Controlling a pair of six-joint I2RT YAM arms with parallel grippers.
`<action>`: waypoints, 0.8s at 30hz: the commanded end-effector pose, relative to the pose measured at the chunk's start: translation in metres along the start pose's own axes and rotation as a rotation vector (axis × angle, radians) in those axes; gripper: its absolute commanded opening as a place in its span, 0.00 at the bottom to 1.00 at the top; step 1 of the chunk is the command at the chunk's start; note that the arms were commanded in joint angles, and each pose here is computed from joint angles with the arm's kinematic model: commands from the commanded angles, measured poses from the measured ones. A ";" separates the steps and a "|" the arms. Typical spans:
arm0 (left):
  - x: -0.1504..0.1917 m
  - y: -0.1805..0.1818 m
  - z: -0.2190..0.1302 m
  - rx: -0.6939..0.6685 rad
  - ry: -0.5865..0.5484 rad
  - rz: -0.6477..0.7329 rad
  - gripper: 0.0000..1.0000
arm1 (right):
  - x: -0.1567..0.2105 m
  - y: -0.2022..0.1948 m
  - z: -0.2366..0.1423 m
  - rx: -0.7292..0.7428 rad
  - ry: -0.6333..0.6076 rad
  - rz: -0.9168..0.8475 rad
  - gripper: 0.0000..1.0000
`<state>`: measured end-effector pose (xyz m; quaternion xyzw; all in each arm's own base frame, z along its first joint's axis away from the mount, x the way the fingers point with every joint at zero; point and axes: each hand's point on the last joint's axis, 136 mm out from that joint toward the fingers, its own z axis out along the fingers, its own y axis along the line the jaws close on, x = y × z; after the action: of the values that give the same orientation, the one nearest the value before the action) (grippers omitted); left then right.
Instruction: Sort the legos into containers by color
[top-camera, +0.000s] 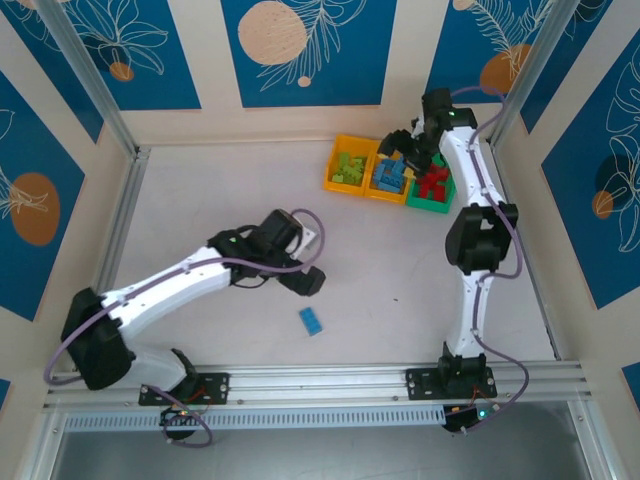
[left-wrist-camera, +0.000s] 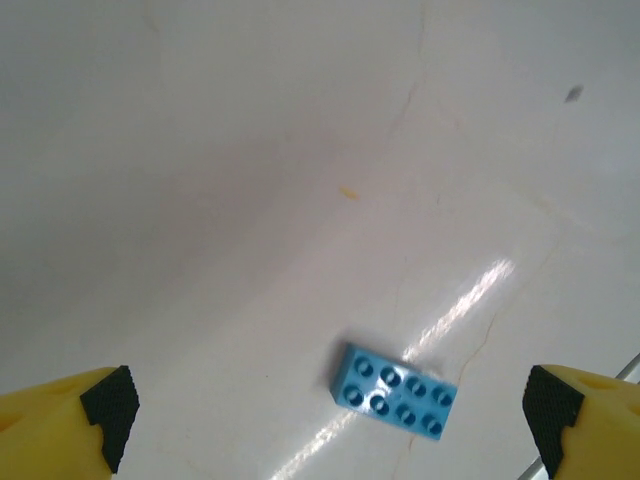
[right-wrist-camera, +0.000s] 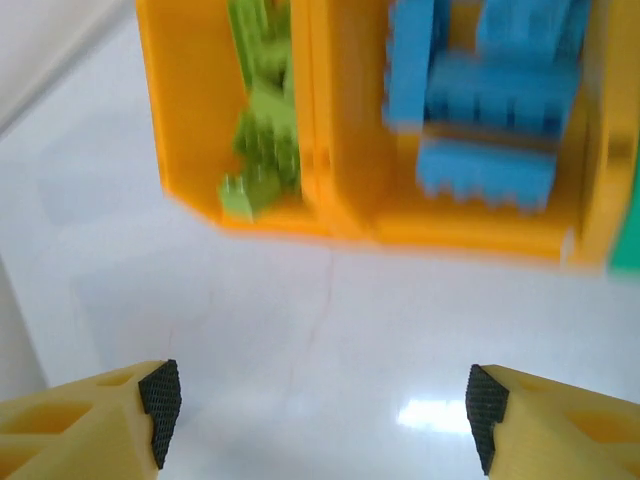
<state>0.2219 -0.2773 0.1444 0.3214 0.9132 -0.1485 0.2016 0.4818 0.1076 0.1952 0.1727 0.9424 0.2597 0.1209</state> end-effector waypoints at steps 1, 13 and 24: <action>0.031 -0.008 0.027 -0.036 0.187 0.034 1.00 | 0.066 0.009 -0.025 -0.113 0.133 0.016 0.78; 0.073 -0.028 0.082 -0.070 0.518 0.259 1.00 | 0.115 -0.005 -0.031 -0.150 0.173 0.010 0.80; 0.094 -0.032 0.091 -0.071 0.584 0.351 0.90 | 0.113 -0.006 -0.028 -0.144 0.180 0.013 0.81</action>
<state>0.1624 -0.2968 0.0318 0.4765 0.8789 -0.0075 -0.0210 0.3695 0.1282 0.1929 0.1599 0.9301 0.3271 0.0483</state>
